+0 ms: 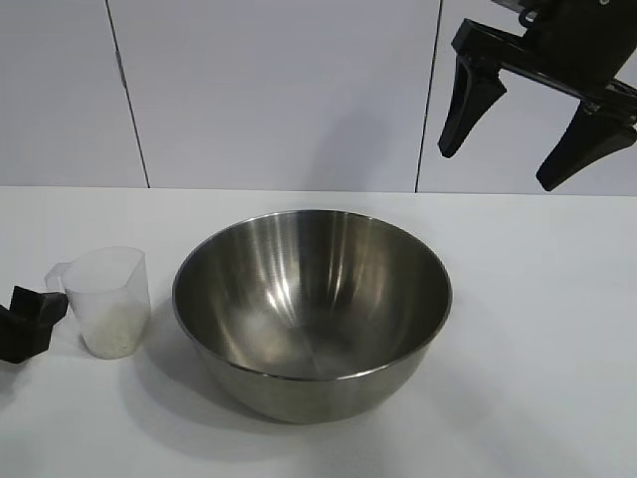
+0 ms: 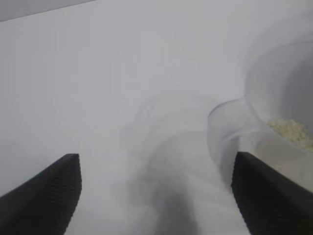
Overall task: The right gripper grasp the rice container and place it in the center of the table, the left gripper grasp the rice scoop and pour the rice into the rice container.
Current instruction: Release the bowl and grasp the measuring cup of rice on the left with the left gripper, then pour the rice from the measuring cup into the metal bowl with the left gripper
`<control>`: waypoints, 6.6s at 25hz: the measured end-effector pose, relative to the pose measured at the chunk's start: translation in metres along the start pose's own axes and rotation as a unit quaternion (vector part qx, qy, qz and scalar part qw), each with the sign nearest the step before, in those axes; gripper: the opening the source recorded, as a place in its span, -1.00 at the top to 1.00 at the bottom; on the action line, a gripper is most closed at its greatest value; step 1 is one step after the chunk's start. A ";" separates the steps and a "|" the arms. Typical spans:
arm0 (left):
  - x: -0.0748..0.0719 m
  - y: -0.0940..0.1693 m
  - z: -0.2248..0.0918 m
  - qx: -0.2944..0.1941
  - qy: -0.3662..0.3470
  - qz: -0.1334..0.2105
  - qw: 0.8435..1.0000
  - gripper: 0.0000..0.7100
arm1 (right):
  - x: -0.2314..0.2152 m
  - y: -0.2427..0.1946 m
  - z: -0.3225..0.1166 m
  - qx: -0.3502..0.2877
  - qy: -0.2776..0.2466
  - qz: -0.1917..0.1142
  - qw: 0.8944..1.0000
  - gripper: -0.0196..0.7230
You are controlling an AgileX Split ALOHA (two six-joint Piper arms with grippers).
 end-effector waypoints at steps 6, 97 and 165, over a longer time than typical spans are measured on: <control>-0.013 -0.009 -0.027 0.039 0.025 -0.015 0.999 -0.70 | 0.000 0.000 0.000 0.000 0.000 0.000 1.000 -0.81; -0.031 0.004 0.209 -0.196 -0.271 -0.125 0.934 0.99 | 0.000 0.000 0.002 -0.005 -0.006 0.002 1.000 -0.78; -0.136 -0.005 0.228 -0.404 -0.864 0.064 0.292 0.99 | -0.003 0.000 0.001 -0.004 0.011 -0.009 1.000 -0.78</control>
Point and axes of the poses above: a point on each arm's last joint axis where the gripper is mounted, y pointing back along that axis away from the gripper, x along the wrist's bending axis when the last joint is at zero, z = x × y, the point moved 5 cm from there along -y, pointing out along that axis toward the gripper, and after that the axes turned 15 degrees about -y, right-handed, at the moved point
